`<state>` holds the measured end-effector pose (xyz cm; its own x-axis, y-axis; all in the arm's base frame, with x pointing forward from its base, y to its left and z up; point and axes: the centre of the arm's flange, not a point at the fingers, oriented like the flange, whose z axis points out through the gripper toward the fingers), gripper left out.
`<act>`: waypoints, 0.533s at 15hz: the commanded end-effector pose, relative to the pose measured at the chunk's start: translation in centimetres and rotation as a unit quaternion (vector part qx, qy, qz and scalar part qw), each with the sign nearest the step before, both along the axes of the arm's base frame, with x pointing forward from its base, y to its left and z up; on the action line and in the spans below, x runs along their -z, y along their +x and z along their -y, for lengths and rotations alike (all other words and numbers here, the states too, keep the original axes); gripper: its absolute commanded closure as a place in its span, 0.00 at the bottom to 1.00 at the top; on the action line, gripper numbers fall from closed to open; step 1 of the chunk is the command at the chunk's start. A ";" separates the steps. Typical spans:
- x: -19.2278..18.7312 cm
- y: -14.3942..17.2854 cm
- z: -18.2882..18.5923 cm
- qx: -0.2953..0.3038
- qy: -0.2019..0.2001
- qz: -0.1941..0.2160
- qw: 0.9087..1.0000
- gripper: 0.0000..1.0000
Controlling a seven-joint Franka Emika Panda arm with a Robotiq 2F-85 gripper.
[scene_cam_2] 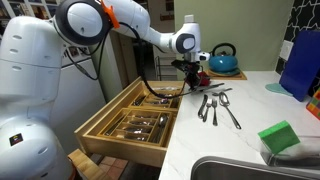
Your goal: Put one butter knife on the front left side of the open drawer
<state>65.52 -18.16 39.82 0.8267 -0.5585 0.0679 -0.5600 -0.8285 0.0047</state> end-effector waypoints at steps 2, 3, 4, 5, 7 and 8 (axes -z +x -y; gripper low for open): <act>-3.2 -7.0 -2.0 -0.064 0.007 -0.013 0.998 0.90; -3.9 -8.5 -3.1 -0.097 0.000 -0.005 0.995 0.90; -4.5 -9.7 -4.2 -0.127 -0.011 0.005 0.992 0.90; -5.2 -10.9 -5.4 -0.152 -0.018 0.011 0.988 0.90; -6.7 -12.7 -8.2 -0.202 -0.035 0.019 0.979 0.90; -7.3 -13.9 -10.3 -0.234 -0.040 0.020 0.971 0.90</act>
<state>57.35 -12.35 45.84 0.9623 -0.2546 0.0961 -0.2596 -0.9648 0.0428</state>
